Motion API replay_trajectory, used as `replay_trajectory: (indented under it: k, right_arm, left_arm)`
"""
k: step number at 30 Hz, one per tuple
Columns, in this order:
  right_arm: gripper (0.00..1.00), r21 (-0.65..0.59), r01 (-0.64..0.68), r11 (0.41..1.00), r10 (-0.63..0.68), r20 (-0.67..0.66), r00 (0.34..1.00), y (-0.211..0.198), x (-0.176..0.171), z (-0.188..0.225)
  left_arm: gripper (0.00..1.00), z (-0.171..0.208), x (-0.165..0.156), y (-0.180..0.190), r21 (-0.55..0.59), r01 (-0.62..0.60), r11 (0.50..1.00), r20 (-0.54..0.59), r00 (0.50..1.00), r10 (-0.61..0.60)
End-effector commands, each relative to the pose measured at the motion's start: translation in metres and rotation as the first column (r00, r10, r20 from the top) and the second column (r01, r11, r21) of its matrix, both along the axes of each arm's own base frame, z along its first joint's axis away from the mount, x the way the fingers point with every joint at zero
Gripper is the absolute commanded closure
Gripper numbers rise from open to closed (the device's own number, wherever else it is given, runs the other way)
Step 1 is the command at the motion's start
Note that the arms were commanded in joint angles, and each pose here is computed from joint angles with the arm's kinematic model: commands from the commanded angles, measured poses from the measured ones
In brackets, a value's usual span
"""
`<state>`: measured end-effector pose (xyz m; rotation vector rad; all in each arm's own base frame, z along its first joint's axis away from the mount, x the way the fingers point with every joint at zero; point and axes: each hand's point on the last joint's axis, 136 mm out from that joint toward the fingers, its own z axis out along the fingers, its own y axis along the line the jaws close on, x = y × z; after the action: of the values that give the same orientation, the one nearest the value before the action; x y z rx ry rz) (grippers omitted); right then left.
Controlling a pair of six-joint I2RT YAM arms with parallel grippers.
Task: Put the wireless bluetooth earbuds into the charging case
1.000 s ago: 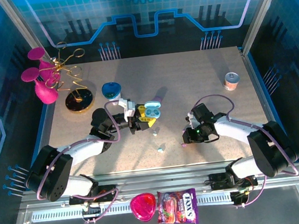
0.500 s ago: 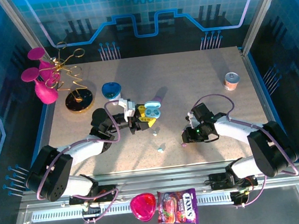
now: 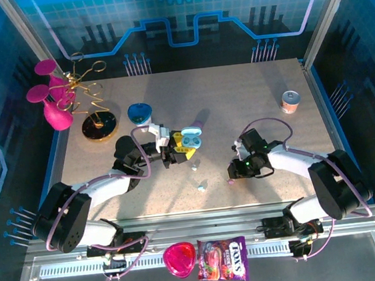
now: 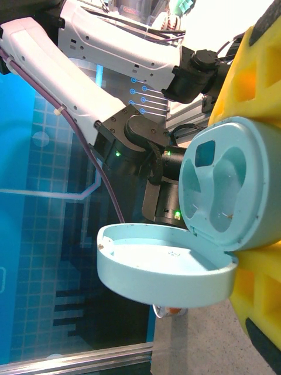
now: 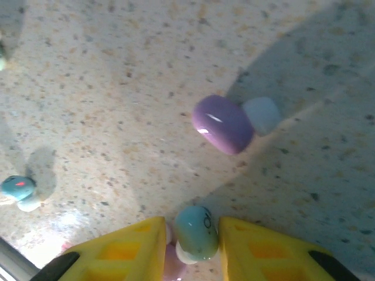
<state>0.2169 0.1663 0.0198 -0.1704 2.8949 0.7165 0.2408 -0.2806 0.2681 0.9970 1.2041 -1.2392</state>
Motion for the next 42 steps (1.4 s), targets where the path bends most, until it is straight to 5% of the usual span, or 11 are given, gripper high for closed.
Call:
replay_trajectory:
  k: [1, 19, 27, 42]
  right_arm:
    - [0.71, 0.058, -0.034, 0.998, 0.034, 0.016, 0.999, 0.011, 0.001, 0.006]
    - [0.7, 0.019, -0.081, 0.997, 0.081, -0.009, 0.997, 0.016, -0.002, -0.003]
    - [0.78, -0.042, -0.079, 0.996, 0.079, -0.006, 0.997, 0.01, 0.0, -0.005]
    - [0.82, -0.072, -0.049, 0.996, 0.058, 0.13, 0.99, 0.003, 0.016, 0.019]
  left_arm:
    - [0.63, 0.008, -0.004, 0.002, -0.009, 0.014, 1.0, 0.032, 0.999, -0.014]
    - [0.63, 0.006, -0.006, 0.004, -0.006, 0.009, 1.0, 0.033, 0.999, -0.008]
    - [0.63, 0.007, -0.006, 0.004, -0.007, 0.006, 1.0, 0.036, 0.999, -0.006]
    - [0.63, 0.003, -0.004, 0.005, -0.004, -0.008, 1.0, 0.031, 0.999, 0.008]
